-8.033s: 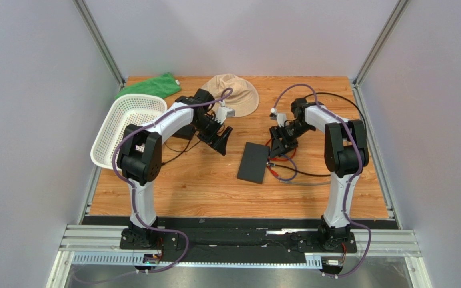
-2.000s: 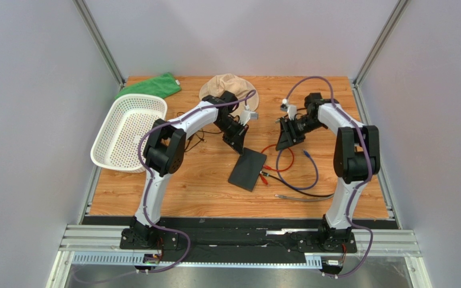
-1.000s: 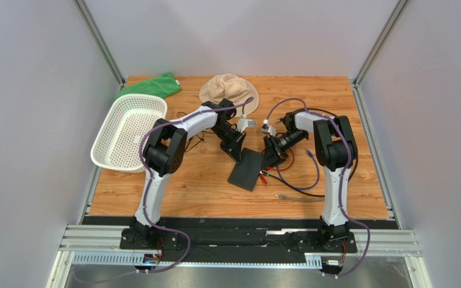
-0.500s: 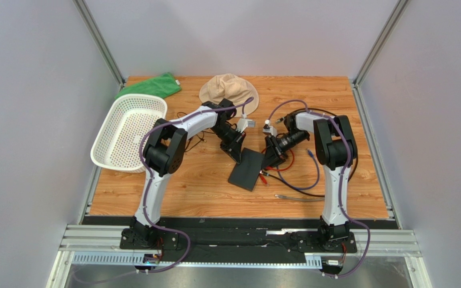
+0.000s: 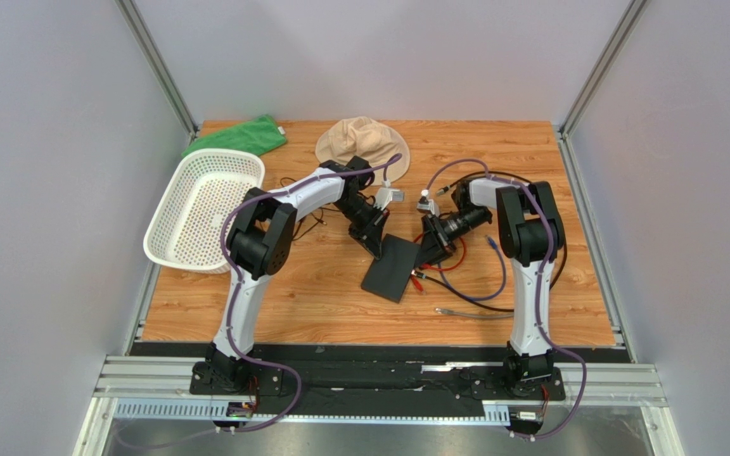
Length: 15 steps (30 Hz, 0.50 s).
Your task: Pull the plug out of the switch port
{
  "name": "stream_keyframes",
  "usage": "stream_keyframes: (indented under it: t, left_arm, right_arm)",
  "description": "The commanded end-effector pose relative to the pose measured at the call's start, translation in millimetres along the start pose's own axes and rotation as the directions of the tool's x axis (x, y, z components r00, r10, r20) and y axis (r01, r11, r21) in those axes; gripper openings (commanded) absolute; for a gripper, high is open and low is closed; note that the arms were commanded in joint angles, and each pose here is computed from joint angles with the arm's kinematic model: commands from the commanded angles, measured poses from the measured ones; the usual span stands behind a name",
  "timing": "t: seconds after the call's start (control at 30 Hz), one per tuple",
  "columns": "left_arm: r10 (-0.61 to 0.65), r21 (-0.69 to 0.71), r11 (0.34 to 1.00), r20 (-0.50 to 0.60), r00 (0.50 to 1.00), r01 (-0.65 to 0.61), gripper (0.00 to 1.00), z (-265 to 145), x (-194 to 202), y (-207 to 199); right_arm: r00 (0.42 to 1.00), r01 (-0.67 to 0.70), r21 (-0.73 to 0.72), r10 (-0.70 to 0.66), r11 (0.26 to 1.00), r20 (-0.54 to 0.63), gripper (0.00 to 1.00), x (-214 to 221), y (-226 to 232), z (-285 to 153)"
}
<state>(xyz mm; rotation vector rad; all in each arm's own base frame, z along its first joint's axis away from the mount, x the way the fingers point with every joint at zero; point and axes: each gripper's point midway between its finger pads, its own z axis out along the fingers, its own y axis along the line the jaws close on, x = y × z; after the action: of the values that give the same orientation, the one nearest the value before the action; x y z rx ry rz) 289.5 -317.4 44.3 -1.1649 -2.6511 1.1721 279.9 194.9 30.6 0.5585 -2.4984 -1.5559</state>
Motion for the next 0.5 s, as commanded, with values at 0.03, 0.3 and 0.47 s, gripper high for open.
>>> stream_keyframes:
  t: [0.03,0.3,0.47]
  left_arm:
    - [0.040,-0.085,0.995,-0.038,0.998,-0.043,0.00,13.9,9.7,27.1]
    - [0.043,-0.088,0.995,-0.039,0.998,-0.047,0.00,13.8,9.9,27.8]
    - [0.046,-0.092,0.995,-0.040,0.998,-0.049,0.00,14.6,9.5,27.7]
  right_arm:
    - [0.998,0.060,0.008,-0.060,0.998,0.024,0.41,-4.7,-9.0,-8.3]
    - [0.999,0.025,0.024,-0.026,0.999,0.026,0.36,-7.7,-16.4,-6.1]
    - [1.000,0.014,0.016,-0.015,1.000,0.027,0.40,-6.4,-14.9,-4.8]
